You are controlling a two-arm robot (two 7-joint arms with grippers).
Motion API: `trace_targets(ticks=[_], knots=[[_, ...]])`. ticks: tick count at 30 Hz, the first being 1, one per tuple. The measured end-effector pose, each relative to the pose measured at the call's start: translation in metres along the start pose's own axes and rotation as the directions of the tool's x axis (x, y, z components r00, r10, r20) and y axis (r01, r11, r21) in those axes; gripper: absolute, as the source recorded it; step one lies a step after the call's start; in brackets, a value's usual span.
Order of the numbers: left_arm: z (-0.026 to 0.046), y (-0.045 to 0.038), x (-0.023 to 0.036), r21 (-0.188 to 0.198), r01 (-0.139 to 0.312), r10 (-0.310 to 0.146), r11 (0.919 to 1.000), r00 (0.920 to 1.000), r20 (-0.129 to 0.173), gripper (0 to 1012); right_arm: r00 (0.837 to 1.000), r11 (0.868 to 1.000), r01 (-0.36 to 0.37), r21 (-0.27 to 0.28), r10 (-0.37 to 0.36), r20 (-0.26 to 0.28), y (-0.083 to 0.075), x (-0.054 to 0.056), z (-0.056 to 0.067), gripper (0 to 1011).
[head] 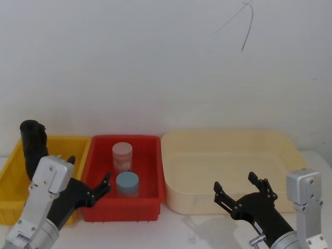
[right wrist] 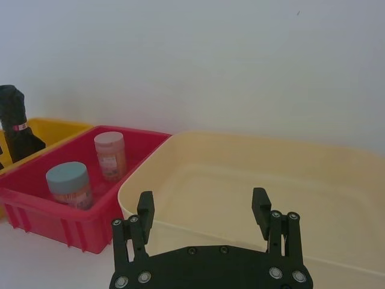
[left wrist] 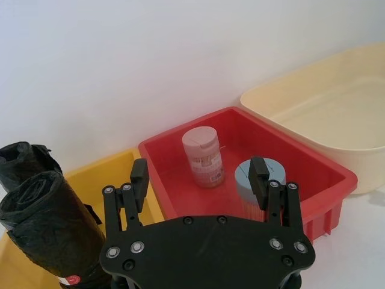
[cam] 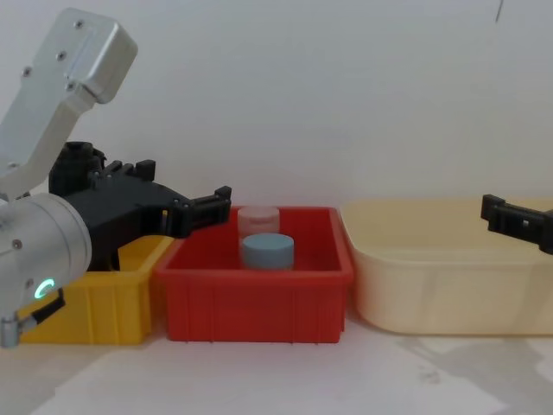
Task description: Pick up the garbage bag with the one hand and transfer it to the other hand.
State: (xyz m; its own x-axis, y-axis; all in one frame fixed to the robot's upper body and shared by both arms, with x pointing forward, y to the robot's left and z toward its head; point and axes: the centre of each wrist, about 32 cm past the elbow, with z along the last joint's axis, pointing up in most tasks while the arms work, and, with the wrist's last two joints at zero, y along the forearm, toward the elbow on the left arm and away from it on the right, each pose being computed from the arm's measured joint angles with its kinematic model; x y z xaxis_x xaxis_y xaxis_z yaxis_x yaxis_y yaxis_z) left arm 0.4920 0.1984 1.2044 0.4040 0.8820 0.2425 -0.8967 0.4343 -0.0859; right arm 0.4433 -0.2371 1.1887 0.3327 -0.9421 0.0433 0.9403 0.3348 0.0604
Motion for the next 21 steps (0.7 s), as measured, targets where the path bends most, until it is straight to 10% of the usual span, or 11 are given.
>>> trace_targets(ticks=[21], knots=[[0.0,0.0,0.0,0.0,0.0,0.0,1.0,1.0,0.0,1001,1.0,1.0,0.0,0.0,0.0,0.0,0.0,0.0,0.0,1001]])
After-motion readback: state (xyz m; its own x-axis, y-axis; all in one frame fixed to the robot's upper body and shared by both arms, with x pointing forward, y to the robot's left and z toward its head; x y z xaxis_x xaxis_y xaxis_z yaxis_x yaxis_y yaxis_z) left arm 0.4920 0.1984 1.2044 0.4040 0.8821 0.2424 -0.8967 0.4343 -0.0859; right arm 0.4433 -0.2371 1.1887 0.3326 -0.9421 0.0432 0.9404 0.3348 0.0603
